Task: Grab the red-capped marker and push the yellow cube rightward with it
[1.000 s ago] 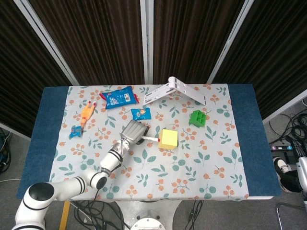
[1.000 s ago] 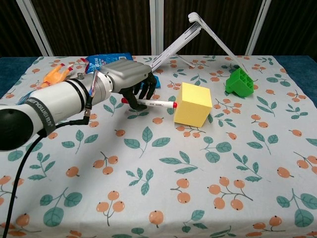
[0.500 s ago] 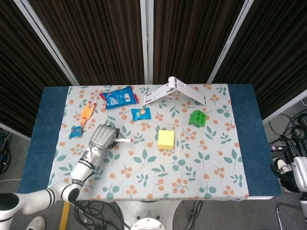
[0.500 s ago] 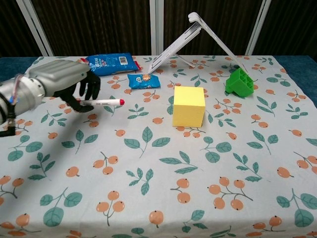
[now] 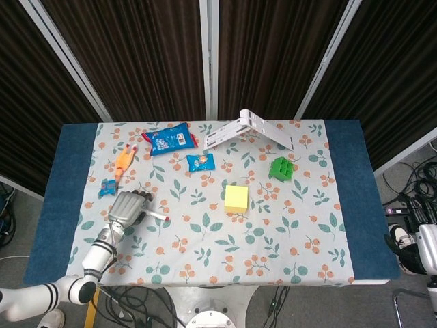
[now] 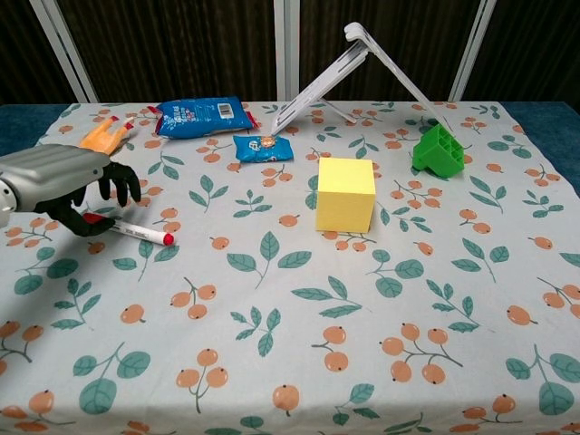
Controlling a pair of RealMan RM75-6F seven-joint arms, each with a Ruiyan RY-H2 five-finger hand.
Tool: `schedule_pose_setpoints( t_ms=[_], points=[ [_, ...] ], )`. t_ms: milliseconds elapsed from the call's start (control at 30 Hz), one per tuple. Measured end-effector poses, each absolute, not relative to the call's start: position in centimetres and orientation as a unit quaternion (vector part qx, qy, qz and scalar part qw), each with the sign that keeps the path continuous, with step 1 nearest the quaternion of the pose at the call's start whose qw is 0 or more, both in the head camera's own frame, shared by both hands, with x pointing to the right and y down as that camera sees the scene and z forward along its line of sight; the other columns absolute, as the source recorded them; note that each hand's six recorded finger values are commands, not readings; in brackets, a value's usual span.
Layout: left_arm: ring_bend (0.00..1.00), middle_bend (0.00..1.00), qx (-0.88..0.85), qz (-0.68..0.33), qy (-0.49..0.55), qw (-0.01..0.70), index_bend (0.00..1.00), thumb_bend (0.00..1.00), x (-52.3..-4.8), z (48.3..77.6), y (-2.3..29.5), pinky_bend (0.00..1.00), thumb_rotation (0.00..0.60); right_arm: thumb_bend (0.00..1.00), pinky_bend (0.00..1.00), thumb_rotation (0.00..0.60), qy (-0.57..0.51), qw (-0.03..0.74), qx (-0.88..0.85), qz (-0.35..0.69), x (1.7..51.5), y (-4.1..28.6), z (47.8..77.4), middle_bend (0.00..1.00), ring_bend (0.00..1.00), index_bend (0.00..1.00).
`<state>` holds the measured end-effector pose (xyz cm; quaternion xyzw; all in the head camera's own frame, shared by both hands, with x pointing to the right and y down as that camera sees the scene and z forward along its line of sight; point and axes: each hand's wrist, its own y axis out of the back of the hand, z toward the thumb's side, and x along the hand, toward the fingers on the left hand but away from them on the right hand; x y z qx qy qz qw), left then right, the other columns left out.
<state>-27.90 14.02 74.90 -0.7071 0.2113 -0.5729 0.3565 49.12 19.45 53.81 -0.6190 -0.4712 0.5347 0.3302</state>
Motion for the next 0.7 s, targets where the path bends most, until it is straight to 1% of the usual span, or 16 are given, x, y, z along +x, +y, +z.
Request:
schedule_pose_setpoints(
  t_ms=[100, 167, 267, 367, 500, 600, 700],
  points=[
    [0.30, 0.35, -0.699, -0.578, 0.229, 0.355, 0.29, 0.42, -29.2, 73.7, 13.9, 0.43, 0.600, 0.17, 0.00, 0.600, -0.472, 0.330, -0.618, 0.535, 49.2, 19.5, 53.8, 0.14, 0.00, 0.00],
    [0.30, 0.35, -0.692, -0.578, 0.250, 0.353, 0.29, 0.38, -30.1, 72.9, 13.7, 0.41, 0.600, 0.17, 0.00, 0.600, -0.470, 0.329, -0.618, 0.537, 49.3, 19.4, 53.8, 0.14, 0.00, 0.00],
    [0.30, 0.35, -0.676, -0.577, 0.297, 0.351, 0.29, 0.33, -32.7, 70.9, 13.5, 0.38, 0.600, 0.18, 0.00, 0.600, -0.468, 0.328, -0.621, 0.536, 49.4, 19.4, 53.9, 0.13, 0.00, 0.00],
    [0.28, 0.35, -0.653, -0.577, 0.342, 0.352, 0.29, 0.30, -36.3, 68.4, 13.6, 0.35, 0.600, 0.18, 0.00, 0.600, -0.467, 0.329, -0.624, 0.533, 49.2, 19.5, 54.0, 0.13, 0.00, 0.00],
    [0.26, 0.35, -0.626, -0.584, 0.373, 0.358, 0.29, 0.26, -41.0, 65.1, 15.2, 0.32, 0.600, 0.18, 0.00, 0.600, -0.466, 0.327, -0.629, 0.530, 48.9, 19.7, 54.1, 0.12, 0.00, 0.00],
    [0.26, 0.35, -0.618, -0.588, 0.378, 0.360, 0.29, 0.25, -42.8, 63.4, 17.0, 0.31, 0.600, 0.18, 0.00, 0.600, -0.465, 0.325, -0.634, 0.525, 48.5, 19.9, 54.1, 0.12, 0.00, 0.00],
    [0.26, 0.35, -0.611, -0.589, 0.390, 0.357, 0.29, 0.25, -43.7, 62.2, 18.6, 0.31, 0.600, 0.18, 0.00, 0.600, -0.466, 0.323, -0.639, 0.520, 48.1, 20.2, 54.1, 0.11, 0.00, 0.00]
  ],
)
